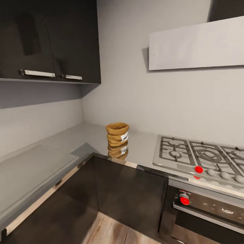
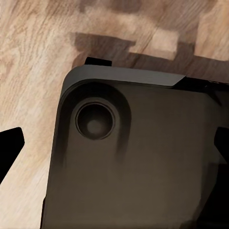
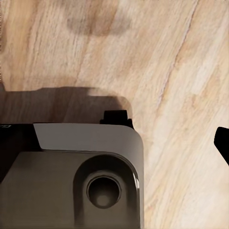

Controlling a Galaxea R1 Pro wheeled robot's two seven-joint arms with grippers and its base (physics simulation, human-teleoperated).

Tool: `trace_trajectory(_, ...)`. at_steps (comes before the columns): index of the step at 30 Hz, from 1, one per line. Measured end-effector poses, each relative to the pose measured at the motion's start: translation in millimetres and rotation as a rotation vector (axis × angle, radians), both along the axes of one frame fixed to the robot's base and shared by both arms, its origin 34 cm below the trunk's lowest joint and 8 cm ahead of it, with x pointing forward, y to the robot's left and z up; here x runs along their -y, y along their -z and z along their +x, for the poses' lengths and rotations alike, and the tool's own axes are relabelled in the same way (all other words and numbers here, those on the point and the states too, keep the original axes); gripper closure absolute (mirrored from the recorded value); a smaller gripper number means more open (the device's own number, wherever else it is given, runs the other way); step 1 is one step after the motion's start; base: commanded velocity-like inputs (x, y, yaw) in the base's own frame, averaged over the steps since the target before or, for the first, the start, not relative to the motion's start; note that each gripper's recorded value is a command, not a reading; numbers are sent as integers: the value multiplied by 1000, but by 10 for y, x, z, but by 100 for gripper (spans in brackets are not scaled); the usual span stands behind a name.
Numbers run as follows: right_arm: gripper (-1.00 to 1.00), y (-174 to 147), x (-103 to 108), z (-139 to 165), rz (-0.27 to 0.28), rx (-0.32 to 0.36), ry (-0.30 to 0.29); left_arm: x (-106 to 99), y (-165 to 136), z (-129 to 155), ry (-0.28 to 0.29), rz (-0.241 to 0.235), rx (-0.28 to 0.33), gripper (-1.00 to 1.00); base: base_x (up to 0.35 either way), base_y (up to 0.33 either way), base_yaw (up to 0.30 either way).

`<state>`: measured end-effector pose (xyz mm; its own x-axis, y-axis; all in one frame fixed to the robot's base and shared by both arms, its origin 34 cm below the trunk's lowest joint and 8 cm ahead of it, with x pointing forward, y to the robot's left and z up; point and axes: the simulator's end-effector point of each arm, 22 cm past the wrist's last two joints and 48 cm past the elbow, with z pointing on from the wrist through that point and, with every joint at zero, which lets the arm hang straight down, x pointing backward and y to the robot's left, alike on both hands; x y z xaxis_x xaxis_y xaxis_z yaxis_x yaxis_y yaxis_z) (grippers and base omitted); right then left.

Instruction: In the kitchen, take the popcorn bag from the countertop, put it into the microwave, and heat it until the popcorn is cooked so the cooked popcorn ends up inside the bag.

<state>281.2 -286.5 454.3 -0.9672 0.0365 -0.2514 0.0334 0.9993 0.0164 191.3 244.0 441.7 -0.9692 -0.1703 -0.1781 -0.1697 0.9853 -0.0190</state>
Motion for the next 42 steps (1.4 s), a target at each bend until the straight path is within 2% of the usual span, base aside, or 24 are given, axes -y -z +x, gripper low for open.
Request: trace_trajectory(42,-100,-659,-22,-3,2,0,1,16,-659,-16,4,-1,-4,-100,0,0,0)
